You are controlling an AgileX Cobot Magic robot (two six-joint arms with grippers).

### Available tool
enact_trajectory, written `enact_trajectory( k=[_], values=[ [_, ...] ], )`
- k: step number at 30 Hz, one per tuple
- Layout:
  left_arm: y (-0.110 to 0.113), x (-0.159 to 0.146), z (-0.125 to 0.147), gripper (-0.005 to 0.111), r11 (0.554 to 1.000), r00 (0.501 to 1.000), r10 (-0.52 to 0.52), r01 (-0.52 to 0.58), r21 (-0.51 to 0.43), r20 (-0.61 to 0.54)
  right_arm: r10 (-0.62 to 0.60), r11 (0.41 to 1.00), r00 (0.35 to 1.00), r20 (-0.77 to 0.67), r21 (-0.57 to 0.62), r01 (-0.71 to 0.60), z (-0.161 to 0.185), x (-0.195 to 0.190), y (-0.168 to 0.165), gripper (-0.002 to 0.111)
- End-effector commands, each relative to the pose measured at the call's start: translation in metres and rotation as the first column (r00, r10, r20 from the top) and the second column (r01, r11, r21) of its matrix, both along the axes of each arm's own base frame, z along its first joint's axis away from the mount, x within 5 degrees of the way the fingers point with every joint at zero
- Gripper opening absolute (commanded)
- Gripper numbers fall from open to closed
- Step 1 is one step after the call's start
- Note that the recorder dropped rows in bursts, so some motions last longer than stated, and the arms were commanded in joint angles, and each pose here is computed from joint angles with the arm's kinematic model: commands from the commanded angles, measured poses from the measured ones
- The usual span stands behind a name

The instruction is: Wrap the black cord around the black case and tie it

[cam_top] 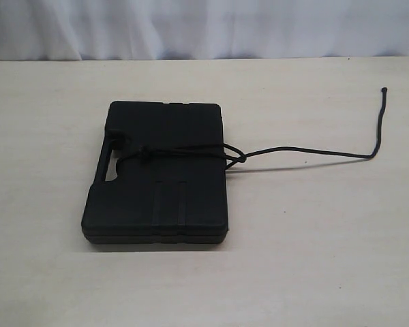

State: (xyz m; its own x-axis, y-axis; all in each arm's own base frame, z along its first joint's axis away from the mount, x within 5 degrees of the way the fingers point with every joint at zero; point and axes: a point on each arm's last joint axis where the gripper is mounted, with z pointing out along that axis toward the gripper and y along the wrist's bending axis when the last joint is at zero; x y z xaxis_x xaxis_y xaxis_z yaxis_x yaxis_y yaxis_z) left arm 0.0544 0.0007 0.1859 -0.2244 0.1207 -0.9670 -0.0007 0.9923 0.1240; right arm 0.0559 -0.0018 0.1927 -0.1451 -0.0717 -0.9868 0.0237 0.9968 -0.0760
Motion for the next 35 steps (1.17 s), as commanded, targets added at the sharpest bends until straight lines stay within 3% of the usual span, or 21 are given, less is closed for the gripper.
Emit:
enact_trajectory(
  k=[1,35],
  values=[
    [0.0001,0.0000,-0.0002,0.000,1.000,1.000,0.002,-0.002,-0.002,0.007,-0.005,1.000,1.000,0.000,-0.001,0.005,-0.0004,-0.0004,-0.0003,0.004],
    [0.0007,-0.0001,-0.0003,0.000,1.000,1.000,0.004,-0.004,0.024,0.006,-0.005,1.000,1.000,0.000,-0.001,0.005,-0.0004,-0.0004,-0.0003,0.004]
  ],
)
